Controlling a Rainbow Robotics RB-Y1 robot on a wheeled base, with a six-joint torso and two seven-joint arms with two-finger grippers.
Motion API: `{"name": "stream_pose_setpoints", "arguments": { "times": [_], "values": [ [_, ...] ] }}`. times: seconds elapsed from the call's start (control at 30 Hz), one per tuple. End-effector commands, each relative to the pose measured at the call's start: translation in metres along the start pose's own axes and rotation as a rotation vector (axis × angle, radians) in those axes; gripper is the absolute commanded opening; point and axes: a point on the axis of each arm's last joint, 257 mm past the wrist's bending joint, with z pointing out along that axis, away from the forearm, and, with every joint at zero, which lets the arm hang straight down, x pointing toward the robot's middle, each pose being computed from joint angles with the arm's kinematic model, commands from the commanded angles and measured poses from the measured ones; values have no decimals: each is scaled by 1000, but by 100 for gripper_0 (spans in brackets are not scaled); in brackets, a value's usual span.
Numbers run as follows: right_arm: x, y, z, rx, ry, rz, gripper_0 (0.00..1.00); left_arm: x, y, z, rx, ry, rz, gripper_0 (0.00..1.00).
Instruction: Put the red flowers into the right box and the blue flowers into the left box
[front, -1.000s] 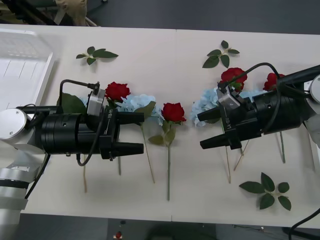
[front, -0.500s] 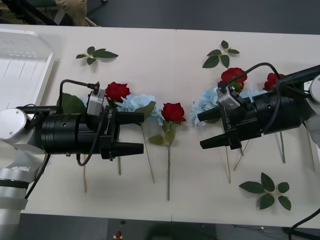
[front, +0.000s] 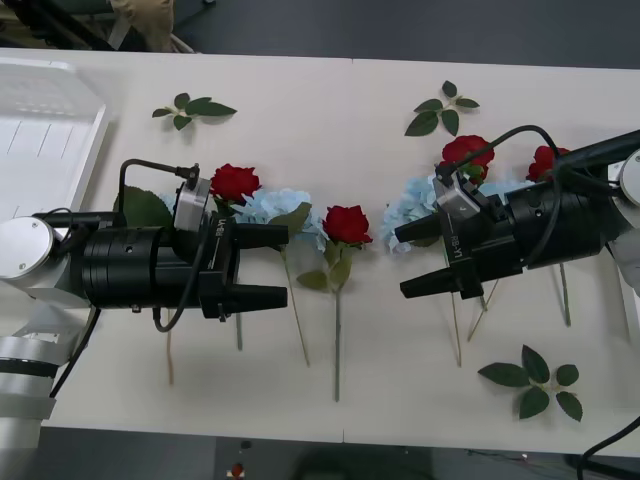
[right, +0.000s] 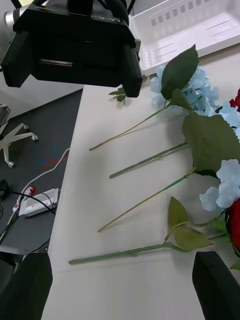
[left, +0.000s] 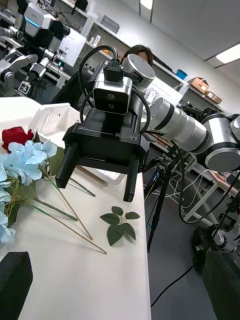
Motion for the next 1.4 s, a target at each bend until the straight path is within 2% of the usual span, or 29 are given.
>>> {"name": "stream_pose_setpoints", "arguments": {
  "times": [0.03, 0.3, 0.33, 0.4, 0.57, 0.63, 0.67, 0.73, 0.83, 0.87, 0.93, 1.03, 1.07, 1.17, 1.27, 1.4],
  "values": [
    [-4, -3, -4, 10, 3, -44, 82, -8, -2, -6, 4, 7, 25, 100],
    [-4, -3, -4, 10, 3, -44, 83, -8, -2, -6, 4, 7, 25, 100],
    [29, 12, 11, -18, 6, 52, 83, -8, -2, -6, 4, 7, 25, 100],
    [35, 13, 11, -14, 3, 74, 82, -8, -2, -6, 4, 7, 25, 100],
    [30, -4, -10, 51, -20, 75, 82, -8, -2, -6, 4, 7, 25, 100],
    [32, -13, -28, 82, 6, 65, 82, 5, -4, -9, -3, -18, -30, 100],
    [34, -13, -32, 83, 20, 93, 83, 1, -4, -11, -2, -28, -28, 100],
    [36, -17, -54, 95, 62, 258, 82, -17, -6, -19, 4, -34, 15, 100],
    [29, -23, -84, 131, 97, 466, 83, -37, -12, -35, -26, 56, 144, 100],
    [28, -24, -89, 139, 106, 507, 82, -42, -15, -38, -35, 73, 108, 100],
    [27, -34, -114, 221, 151, 680, 83, -59, -25, -50, -90, 145, -94, 100],
    [28, -52, -145, 364, 179, 890, 82, -62, -31, -64, -227, 243, -400, 100],
    [31, -63, -159, 438, 188, 961, 83, -55, -30, -72, -295, 280, -530, 100],
    [46, -95, -190, 637, 187, 1080, 83, -22, -17, -98, -482, 368, -748, 100],
    [70, -121, -217, 792, 183, 1157, 82, 15, 8, -137, -699, 417, -891, 100],
    [105, -144, -258, 959, 207, 1203, 82, 44, 43, -182, -948, 382, -1036, 100]
  ]
}}
